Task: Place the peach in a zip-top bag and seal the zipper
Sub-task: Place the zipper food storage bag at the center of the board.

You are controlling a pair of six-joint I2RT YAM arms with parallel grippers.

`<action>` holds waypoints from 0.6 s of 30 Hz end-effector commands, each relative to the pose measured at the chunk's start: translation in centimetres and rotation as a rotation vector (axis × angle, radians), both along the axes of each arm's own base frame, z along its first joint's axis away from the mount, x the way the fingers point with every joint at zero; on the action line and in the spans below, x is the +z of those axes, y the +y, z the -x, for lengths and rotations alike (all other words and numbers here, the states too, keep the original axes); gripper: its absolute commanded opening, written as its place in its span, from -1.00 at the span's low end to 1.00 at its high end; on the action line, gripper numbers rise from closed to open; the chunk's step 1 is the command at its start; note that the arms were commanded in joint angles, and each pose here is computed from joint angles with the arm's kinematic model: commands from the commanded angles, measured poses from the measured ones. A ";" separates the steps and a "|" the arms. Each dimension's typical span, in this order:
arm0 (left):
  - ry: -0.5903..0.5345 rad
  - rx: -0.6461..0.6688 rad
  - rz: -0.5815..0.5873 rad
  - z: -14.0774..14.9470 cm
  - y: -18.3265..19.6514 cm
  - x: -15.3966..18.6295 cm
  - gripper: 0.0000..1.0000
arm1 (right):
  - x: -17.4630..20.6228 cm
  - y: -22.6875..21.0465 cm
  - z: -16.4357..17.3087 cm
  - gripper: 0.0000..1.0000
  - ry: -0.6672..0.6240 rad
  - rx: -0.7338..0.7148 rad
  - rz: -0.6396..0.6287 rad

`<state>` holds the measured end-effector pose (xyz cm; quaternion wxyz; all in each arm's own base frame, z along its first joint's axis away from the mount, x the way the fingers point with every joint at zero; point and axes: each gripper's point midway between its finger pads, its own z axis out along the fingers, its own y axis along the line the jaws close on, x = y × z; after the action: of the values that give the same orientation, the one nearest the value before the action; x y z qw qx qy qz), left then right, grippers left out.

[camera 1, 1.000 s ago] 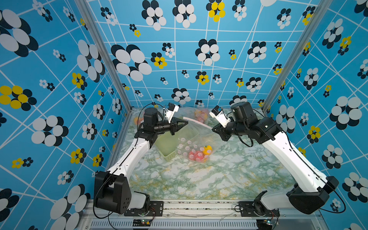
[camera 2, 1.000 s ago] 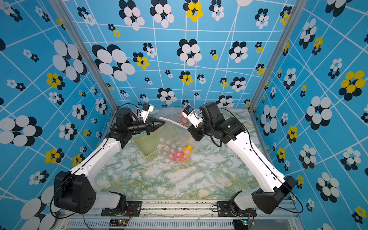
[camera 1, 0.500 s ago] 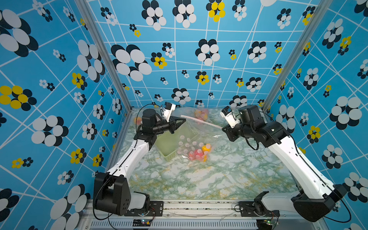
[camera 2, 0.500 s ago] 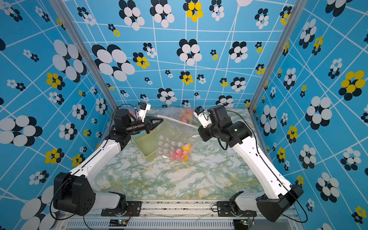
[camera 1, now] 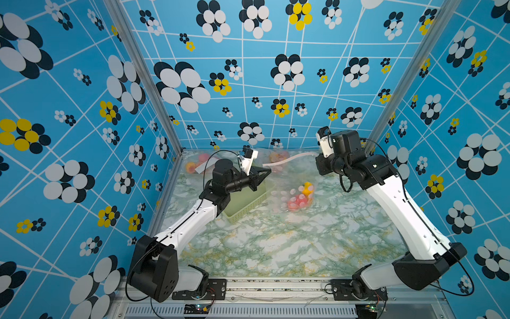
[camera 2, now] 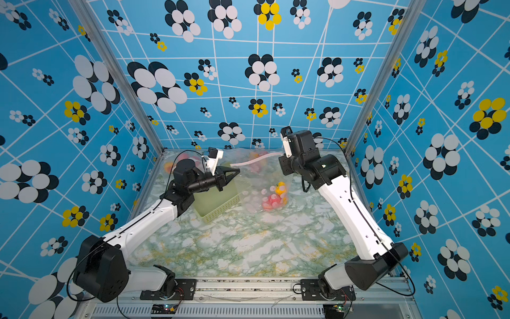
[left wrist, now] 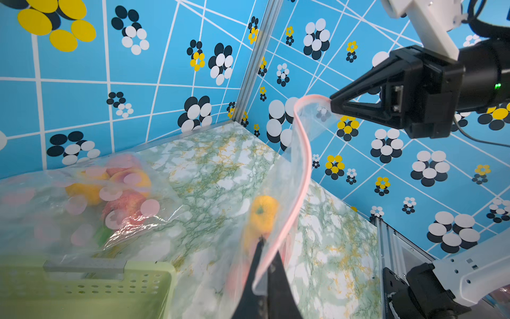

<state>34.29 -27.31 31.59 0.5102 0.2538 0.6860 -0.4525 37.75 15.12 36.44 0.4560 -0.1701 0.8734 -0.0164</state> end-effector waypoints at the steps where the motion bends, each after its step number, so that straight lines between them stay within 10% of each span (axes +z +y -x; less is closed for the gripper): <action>1: -0.075 0.129 0.030 -1.6 -0.2 1.5 -1.00 | 1.0 -1.1 -2.5 -0.80 -0.045 -0.107 0.007; 13: 0.111 0.373 0.054 -5.1 0.7 -2.7 -1.00 | -3.9 1.9 -8.7 -0.75 0.050 -0.089 -0.018; 18: 0.105 0.409 0.030 -5.7 1.9 -3.0 -1.00 | -3.6 2.9 -8.9 -0.10 0.062 -0.062 -0.058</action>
<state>39.22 -26.74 28.74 0.5469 0.0966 0.7395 -0.3804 46.78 17.50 30.42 0.4120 -0.1384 0.9002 -0.0285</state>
